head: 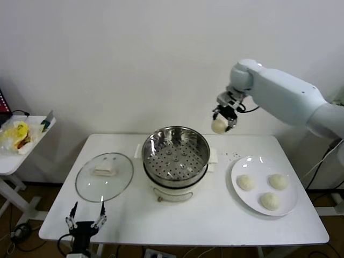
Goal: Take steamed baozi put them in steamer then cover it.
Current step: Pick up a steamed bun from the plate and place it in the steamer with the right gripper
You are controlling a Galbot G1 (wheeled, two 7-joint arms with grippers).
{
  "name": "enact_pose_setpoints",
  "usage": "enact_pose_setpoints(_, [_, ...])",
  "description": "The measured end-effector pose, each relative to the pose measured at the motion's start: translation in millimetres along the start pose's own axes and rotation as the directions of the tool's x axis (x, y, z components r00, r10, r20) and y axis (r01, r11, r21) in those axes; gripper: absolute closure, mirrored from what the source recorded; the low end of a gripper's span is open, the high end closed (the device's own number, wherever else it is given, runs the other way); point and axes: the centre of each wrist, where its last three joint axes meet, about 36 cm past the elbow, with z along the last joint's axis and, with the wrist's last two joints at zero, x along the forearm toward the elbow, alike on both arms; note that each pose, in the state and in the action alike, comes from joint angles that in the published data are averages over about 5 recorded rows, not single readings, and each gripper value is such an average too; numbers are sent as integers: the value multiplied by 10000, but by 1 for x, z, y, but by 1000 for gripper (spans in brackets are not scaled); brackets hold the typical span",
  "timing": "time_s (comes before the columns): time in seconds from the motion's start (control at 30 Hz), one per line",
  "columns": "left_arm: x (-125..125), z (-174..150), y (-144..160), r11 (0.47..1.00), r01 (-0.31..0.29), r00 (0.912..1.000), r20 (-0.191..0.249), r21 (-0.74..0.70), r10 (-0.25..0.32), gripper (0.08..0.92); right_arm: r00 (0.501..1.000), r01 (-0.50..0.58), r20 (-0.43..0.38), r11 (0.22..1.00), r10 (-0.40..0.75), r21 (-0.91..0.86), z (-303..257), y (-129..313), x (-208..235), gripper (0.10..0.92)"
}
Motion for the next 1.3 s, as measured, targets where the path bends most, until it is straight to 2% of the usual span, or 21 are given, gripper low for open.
enact_pose_setpoints(0.23, [-3, -5, -1, 10000, -46, 9999, 106, -35, 46, 177, 9984, 264, -551, 9709, -136, 2380, -57, -47, -18, 318])
enact_pose_setpoints(0.47, [-2, -4, 2, 10000, -39, 10000, 87, -91, 40, 177, 9931, 676, -1141, 9215, -255, 3825, -90, -66, -54, 318])
enact_pose_setpoints(0.93, [-3, -2, 4, 9999, -2, 10000, 63, -119, 3, 177, 9872, 1249, -1468, 8772, -629, 4637, -121, -73, -120, 313])
enact_pose_setpoints(1.13, [-2, 0, 3, 10000, 15, 10000, 5, -81, -15, 177, 9876, 1248, -1435, 8750, -642, 4677, -123, -72, -131, 225])
enact_pose_setpoints(1.3, [-1, 1, 4, 10000, 39, 10000, -2, -86, -39, 177, 9887, 1188, -1378, 8725, -597, 4739, -123, -72, -132, 200])
